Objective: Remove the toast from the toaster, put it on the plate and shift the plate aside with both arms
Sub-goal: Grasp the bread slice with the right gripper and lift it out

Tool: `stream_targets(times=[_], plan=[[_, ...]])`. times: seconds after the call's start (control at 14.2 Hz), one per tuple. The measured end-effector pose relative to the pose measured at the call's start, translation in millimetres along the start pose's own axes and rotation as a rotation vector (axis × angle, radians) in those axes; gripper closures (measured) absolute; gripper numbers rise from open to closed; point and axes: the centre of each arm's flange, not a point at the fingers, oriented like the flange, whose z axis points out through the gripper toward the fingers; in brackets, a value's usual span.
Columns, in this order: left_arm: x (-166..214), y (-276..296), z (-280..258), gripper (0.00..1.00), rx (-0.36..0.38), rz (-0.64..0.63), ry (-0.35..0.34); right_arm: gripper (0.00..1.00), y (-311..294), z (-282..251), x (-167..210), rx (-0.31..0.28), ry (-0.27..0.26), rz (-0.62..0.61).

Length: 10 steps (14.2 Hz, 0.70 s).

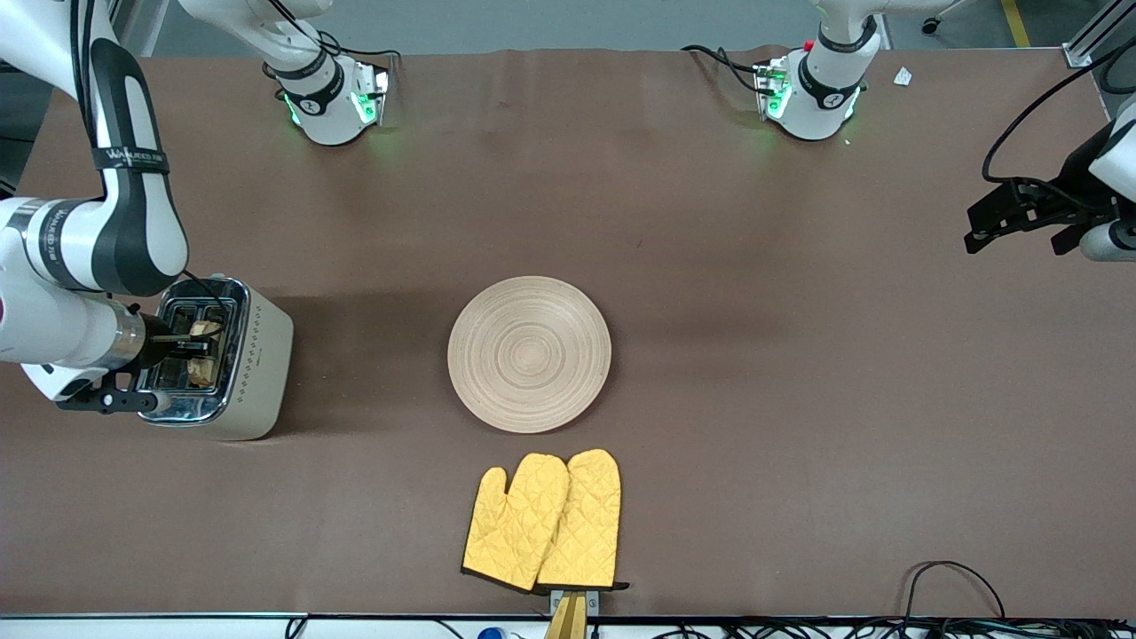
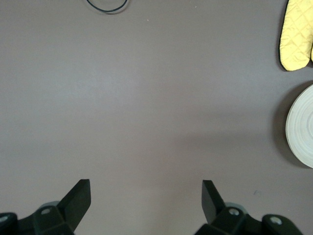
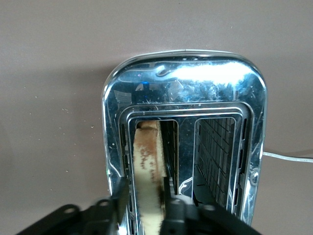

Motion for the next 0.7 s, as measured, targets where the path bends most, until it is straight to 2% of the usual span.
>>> stream_targets(times=[0.07,0.14,0.42,0.7], plan=[[3.0,-0.1,3.0,0.00,-0.001,0.000,0.004,0.84,0.0,0.3,0.1,0.000,0.000,0.000],[5.3,0.0,5.4,0.00,-0.001,0.000,0.006,0.88,0.0,0.0,0.2,0.000,0.000,0.000],[8.7,0.0,8.4,0.00,-0.002,0.000,0.013,0.90,1.0,-9.5,0.4,0.000,0.008,0.001],[10.9,0.0,12.0,0.00,-0.002,0.000,0.010,0.89,4.5,-66.8,-16.6,0.008,0.011,0.005]])
